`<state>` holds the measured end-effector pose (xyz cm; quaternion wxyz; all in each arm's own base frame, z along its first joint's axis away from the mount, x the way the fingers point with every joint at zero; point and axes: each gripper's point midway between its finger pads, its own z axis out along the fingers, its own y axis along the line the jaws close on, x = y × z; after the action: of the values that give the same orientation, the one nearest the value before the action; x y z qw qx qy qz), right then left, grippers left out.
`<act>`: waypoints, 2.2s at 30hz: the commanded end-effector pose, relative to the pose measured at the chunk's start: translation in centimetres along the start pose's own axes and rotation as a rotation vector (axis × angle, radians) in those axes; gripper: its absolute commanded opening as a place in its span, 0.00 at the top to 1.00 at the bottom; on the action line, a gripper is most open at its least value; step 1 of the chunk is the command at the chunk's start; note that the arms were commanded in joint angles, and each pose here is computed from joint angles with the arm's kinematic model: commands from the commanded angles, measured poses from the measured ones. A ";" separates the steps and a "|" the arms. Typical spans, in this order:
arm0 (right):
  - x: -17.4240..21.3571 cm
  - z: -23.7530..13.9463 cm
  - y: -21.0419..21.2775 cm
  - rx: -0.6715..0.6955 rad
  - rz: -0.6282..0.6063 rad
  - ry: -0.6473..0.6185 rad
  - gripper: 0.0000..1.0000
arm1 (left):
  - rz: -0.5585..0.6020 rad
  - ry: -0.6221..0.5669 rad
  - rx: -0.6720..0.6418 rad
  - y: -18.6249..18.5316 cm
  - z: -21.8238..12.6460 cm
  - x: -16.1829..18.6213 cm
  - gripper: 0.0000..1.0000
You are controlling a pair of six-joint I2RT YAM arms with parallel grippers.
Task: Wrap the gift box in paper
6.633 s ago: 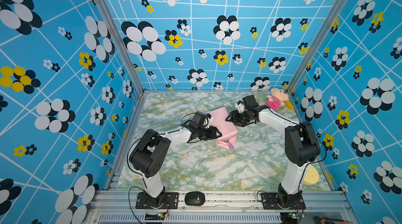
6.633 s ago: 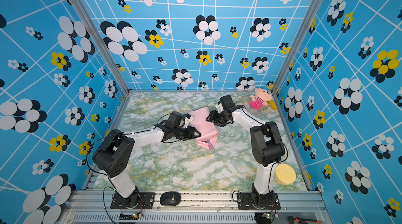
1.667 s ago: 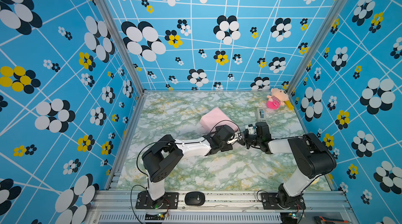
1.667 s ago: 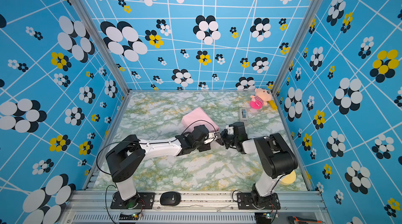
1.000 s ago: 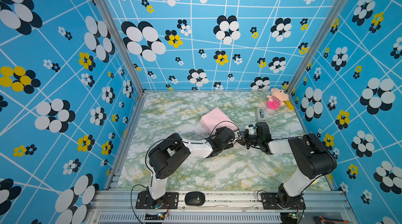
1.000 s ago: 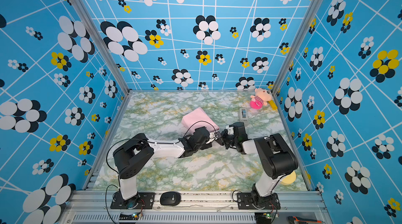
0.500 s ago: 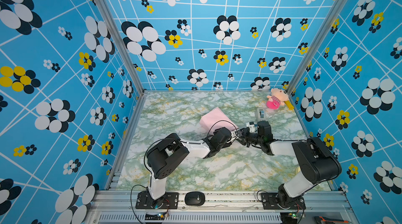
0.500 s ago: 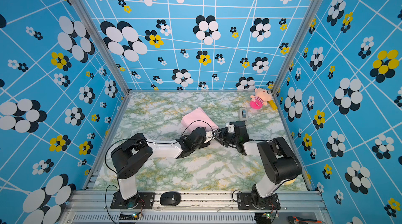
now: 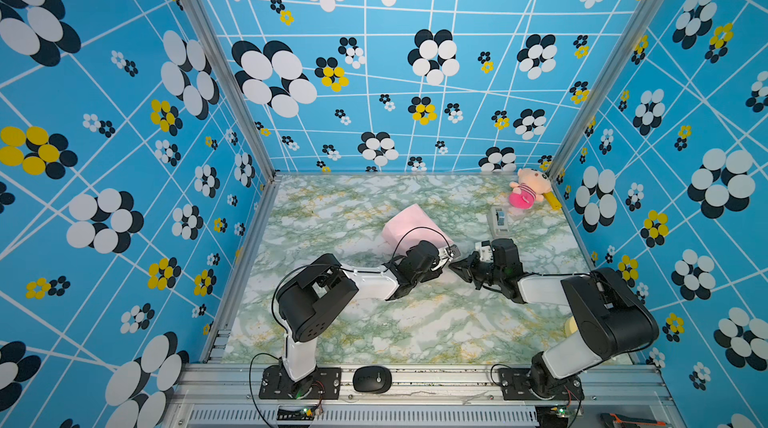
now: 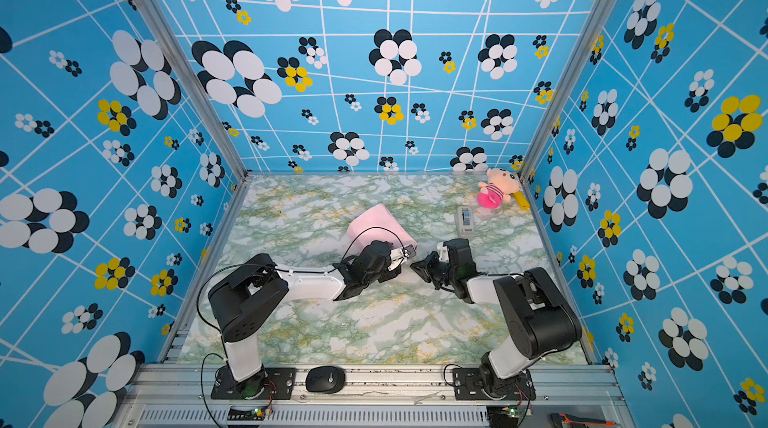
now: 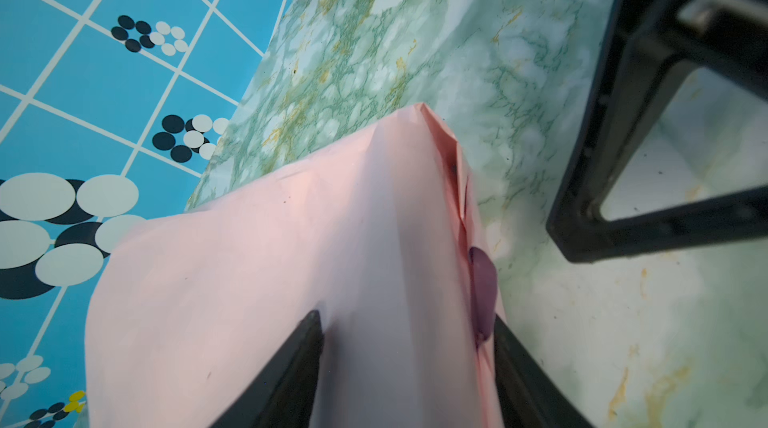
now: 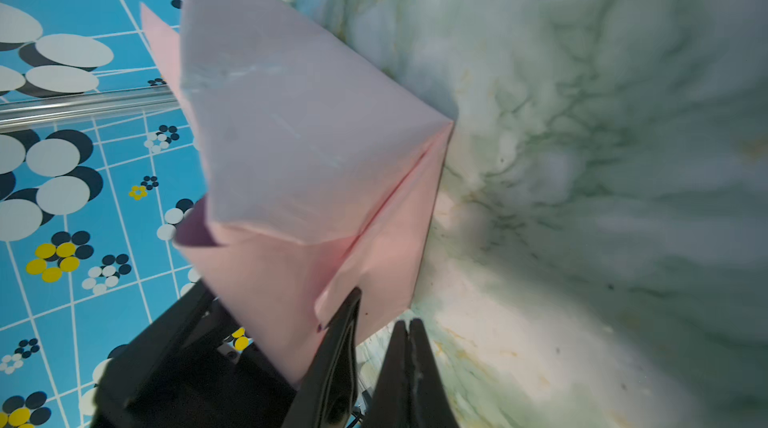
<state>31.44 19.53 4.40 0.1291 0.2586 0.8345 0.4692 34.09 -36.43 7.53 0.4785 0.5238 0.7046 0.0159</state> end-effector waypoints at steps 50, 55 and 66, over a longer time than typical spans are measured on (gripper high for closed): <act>-12.9 -11.9 1.1 0.446 -0.361 -0.236 0.55 | -0.243 0.173 0.278 -3.4 0.3 7.9 0.48; -17.8 -13.1 1.2 0.322 -0.353 -0.250 0.58 | -0.252 0.178 0.273 -3.2 0.4 8.1 0.48; -23.5 -10.3 0.3 0.199 -0.515 -0.146 0.61 | -0.262 0.186 0.280 -3.2 0.7 8.4 0.48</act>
<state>46.13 -1.92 9.51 0.2809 0.1311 0.9063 0.2874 35.36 -36.08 8.34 0.4719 0.4751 0.7332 -0.1185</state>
